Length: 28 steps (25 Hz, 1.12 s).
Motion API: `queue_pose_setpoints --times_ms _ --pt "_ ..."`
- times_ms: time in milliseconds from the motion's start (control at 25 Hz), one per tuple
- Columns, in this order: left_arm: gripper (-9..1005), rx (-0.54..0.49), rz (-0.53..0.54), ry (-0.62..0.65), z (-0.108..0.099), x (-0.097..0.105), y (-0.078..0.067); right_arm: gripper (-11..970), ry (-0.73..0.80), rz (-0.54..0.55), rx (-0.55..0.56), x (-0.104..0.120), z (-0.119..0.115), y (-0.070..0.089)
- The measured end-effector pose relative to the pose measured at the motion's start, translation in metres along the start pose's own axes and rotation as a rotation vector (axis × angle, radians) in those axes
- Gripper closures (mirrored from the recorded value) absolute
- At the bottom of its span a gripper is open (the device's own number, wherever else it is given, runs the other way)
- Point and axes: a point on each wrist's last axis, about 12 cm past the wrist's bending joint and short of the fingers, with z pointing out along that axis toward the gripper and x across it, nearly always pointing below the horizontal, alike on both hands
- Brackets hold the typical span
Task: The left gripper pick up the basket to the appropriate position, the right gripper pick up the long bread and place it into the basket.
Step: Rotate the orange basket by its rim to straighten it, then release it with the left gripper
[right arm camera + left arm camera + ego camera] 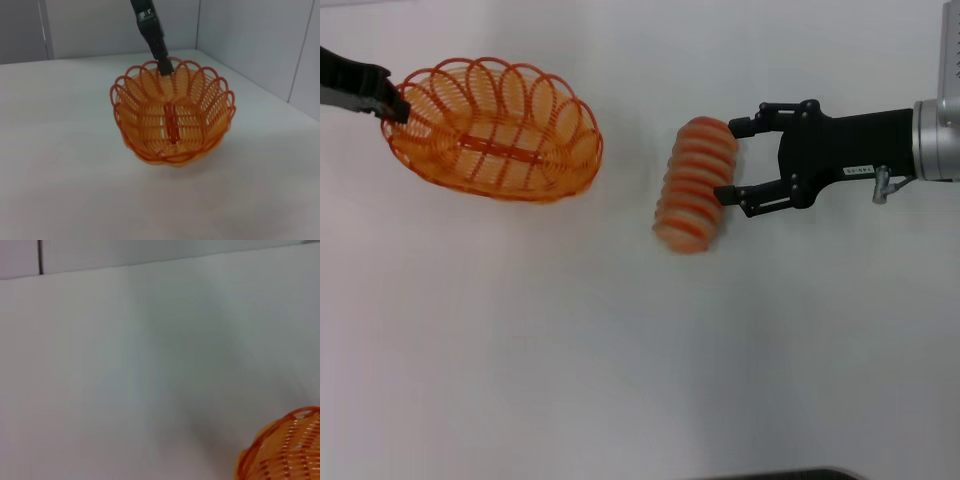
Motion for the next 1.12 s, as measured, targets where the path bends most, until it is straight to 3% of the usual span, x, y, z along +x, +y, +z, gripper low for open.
queue_pose_setpoints --times_ms 240,640,1120 --pt "929 0.012 -0.109 -0.005 -0.002 0.014 -0.003 47 -0.023 -0.007 0.022 0.001 -0.004 0.000" --pt "929 0.080 -0.198 -0.011 0.026 0.043 -0.013 46 -0.033 -0.021 0.049 0.004 -0.009 -0.002" --pt "930 0.083 -0.304 -0.068 0.037 0.064 0.000 45 -0.029 -0.035 0.051 0.004 -0.008 -0.002"
